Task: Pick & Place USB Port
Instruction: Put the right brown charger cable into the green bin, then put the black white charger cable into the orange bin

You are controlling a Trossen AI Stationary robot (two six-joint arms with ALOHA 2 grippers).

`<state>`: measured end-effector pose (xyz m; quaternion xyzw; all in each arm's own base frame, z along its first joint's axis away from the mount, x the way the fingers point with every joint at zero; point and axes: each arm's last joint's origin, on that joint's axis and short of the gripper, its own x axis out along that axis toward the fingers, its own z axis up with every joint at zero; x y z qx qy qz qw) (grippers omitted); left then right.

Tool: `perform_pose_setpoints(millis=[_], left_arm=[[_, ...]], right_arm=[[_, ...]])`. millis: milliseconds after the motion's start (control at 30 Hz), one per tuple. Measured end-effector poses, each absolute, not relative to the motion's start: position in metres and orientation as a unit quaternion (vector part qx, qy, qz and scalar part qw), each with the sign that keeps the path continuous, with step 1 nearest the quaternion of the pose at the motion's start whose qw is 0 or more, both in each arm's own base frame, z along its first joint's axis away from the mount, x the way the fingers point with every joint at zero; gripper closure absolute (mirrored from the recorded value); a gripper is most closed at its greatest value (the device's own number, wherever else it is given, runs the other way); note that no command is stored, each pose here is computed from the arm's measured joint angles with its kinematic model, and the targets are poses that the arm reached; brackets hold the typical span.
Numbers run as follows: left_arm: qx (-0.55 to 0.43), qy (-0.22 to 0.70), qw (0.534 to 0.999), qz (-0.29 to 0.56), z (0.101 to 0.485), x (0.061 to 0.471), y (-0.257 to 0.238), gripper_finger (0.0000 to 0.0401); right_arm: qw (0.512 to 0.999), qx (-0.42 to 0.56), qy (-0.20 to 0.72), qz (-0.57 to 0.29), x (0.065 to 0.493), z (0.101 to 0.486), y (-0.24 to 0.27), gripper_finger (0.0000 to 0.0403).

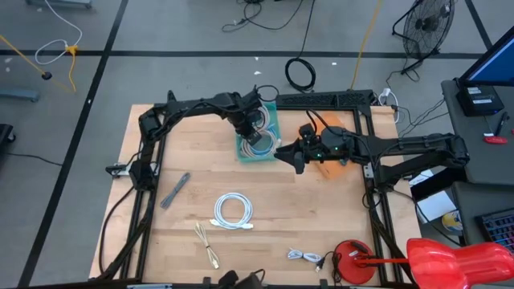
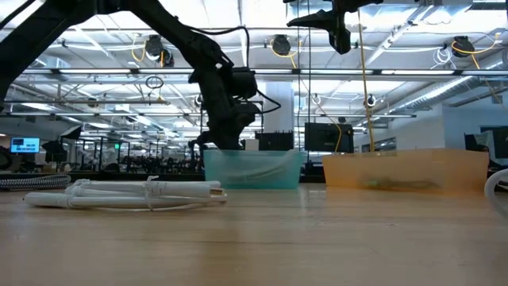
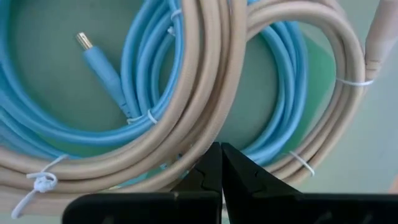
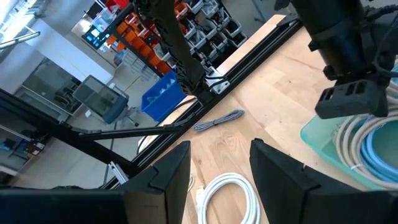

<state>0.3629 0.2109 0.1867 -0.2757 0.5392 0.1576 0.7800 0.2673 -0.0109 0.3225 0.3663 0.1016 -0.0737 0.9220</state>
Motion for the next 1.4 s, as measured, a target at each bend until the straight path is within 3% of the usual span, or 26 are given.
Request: perform_pose_setpoints(millis=[400, 700, 1067, 1400], left_arm=[[-0.315, 0.523, 0.781, 0.132, 0.193, 0.357, 0.216, 0.0401], [-0.304, 0.428, 0.850, 0.043, 0.266, 0.354, 0.186, 0.0401], [-0.240, 0.339, 0.909, -0.029, 0.366, 0.324, 0.098, 0.0401], [-0.240, 0.383, 0.892, 0.025, 0.374, 0.321, -0.017, 0.0400]], right_arm=[[0.920, 0.370, 0.101, -0.074, 0.267, 0.323, -0.011, 0.0248], [0.920, 0.372, 0.099, -0.072, 0.267, 0.323, -0.011, 0.0248], [0.907, 0.402, 0.130, 0.005, 0.268, 0.323, -0.003, 0.0248], [0.889, 0.405, 0.181, 0.111, 0.265, 0.323, 0.022, 0.0248]])
